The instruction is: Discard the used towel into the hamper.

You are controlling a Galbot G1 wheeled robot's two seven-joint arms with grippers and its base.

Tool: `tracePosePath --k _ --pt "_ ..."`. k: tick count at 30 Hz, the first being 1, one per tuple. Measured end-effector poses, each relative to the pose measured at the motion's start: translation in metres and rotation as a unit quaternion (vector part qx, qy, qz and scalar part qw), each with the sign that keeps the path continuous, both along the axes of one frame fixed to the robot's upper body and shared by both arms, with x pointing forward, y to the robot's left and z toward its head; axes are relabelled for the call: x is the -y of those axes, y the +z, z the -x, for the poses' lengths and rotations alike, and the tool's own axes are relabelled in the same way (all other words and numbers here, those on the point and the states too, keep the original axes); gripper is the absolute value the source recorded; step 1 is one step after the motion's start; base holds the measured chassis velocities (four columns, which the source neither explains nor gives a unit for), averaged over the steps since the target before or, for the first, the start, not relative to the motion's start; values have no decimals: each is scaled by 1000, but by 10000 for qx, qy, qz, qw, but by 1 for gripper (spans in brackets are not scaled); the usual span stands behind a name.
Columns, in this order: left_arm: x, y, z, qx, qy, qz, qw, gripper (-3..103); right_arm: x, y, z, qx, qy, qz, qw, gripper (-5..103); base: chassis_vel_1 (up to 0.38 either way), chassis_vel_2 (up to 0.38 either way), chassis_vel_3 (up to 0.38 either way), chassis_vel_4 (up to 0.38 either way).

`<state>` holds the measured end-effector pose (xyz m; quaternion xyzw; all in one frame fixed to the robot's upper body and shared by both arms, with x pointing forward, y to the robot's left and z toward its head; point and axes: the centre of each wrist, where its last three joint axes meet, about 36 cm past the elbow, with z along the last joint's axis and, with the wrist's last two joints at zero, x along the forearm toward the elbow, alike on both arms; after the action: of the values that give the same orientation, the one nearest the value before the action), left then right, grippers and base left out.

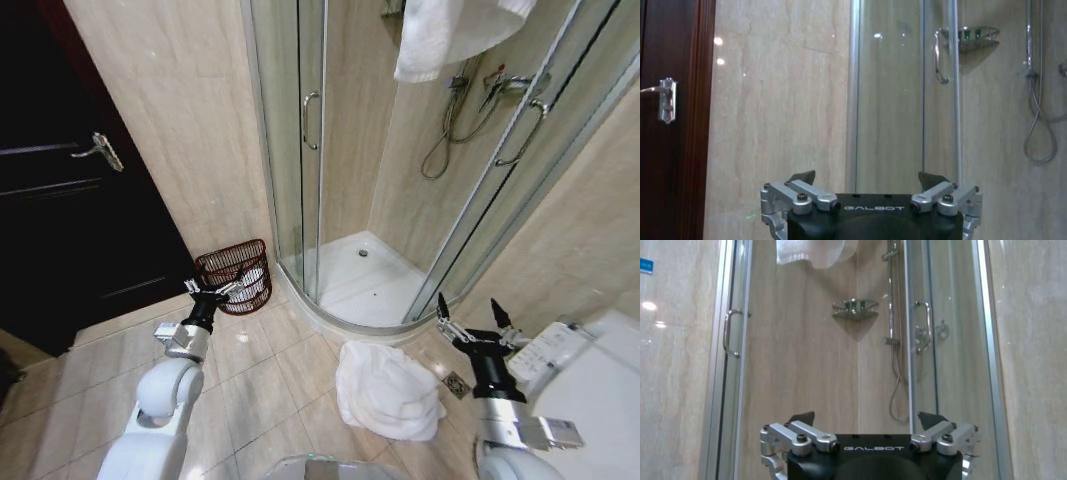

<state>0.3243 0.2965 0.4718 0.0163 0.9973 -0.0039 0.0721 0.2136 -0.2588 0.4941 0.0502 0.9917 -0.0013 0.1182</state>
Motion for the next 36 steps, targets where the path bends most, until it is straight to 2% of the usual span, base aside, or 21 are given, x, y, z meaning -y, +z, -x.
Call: tracePosePath --k 36 --pt "-1 6 4 34 -14 112 9999 100 -3 4 -1 7 8 55 10000 100 0 0 0 0"
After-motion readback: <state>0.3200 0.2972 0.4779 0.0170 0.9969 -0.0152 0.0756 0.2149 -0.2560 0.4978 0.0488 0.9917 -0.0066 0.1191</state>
